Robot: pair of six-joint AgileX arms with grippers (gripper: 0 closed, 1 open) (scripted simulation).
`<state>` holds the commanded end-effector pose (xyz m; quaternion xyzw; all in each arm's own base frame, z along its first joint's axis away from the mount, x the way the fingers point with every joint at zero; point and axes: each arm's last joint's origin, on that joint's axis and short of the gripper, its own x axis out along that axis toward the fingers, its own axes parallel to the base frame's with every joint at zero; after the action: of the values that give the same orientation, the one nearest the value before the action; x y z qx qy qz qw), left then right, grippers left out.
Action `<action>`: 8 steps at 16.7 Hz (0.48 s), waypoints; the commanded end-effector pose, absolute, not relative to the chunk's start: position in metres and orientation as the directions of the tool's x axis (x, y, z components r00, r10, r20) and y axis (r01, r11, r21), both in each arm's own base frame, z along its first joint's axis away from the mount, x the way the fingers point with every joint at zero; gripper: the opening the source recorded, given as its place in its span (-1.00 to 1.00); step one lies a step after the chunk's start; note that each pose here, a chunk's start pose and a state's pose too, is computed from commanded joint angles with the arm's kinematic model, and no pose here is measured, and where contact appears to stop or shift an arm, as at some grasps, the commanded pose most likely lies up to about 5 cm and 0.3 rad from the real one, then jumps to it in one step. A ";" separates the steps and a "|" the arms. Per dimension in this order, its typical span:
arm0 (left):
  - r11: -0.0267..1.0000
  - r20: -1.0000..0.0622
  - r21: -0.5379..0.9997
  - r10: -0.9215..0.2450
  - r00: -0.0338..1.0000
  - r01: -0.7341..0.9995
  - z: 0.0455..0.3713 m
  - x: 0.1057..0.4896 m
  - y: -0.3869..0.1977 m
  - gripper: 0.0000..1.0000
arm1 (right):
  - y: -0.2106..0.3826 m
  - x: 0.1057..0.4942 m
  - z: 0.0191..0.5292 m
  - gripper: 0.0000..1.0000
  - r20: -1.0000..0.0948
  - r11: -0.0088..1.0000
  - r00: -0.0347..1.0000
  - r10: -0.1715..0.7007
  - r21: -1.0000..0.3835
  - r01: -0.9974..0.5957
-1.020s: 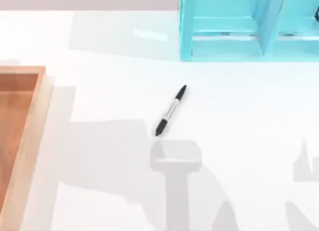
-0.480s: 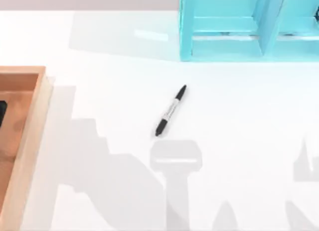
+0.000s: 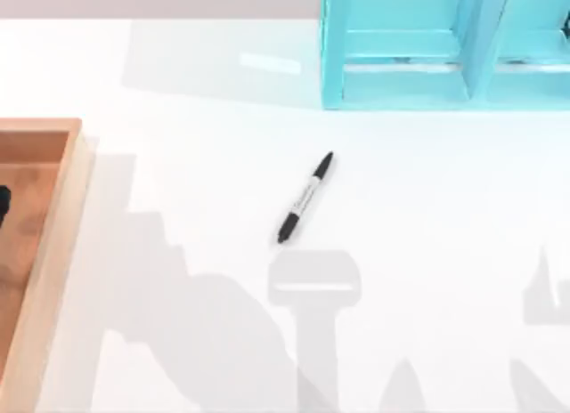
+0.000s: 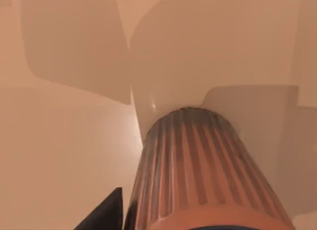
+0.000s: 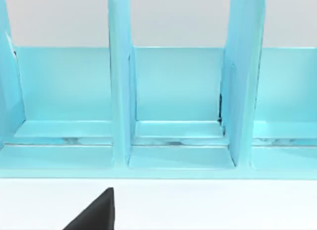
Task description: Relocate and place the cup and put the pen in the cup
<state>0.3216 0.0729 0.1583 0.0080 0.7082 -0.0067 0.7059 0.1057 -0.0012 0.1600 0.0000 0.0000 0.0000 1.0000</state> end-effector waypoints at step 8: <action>1.000 -1.000 0.002 0.002 -0.003 0.021 0.158 0.322 0.073 -0.66 | -0.001 0.106 0.160 1.00 0.000 1.000 1.000 0.000 0.000 0.000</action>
<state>0.3216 0.0729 0.1583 0.0080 0.7082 -0.0067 0.7059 0.1057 -0.0012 0.1600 0.0000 0.0000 0.0000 1.0000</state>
